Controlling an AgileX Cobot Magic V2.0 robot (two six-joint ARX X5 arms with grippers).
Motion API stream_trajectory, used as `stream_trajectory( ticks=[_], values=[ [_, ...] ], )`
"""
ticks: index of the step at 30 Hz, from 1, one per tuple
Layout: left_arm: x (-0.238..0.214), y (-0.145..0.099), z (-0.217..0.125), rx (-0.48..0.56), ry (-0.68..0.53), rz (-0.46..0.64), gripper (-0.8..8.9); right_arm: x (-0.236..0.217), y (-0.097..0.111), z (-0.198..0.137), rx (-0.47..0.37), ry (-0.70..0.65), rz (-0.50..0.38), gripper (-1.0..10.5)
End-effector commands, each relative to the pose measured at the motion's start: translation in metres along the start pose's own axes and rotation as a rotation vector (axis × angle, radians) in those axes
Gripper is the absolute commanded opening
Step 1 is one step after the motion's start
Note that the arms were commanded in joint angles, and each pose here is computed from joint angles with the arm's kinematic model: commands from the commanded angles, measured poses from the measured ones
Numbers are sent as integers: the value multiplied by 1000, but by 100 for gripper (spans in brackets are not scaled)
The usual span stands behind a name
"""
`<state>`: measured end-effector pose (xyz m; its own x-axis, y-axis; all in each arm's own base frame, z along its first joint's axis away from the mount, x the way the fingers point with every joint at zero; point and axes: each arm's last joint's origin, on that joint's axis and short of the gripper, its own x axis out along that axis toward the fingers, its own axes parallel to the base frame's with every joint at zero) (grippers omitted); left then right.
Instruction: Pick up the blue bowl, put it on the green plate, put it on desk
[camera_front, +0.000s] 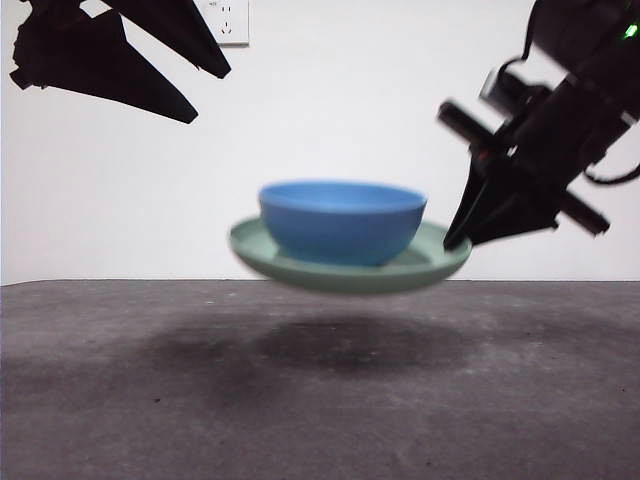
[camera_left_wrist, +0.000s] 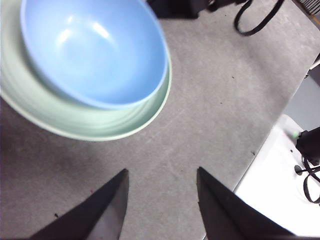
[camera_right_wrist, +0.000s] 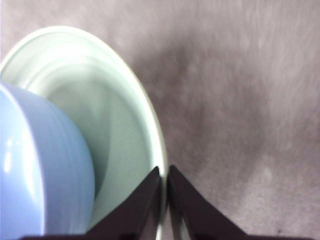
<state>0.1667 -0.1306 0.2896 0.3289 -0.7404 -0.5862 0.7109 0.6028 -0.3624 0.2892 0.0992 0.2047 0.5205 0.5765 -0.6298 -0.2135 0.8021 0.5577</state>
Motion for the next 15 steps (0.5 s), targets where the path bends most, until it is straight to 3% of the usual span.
stream_trajectory(
  ticks=[1, 15],
  values=[
    [1, -2, 2, 13, -5, -12, 218, 12, 2, 3, 22, -4, 11, 8],
    [1, -2, 2, 12, -3, -12, 218, 53, -19, -12, 71, 76, -38, 8]
  ],
)
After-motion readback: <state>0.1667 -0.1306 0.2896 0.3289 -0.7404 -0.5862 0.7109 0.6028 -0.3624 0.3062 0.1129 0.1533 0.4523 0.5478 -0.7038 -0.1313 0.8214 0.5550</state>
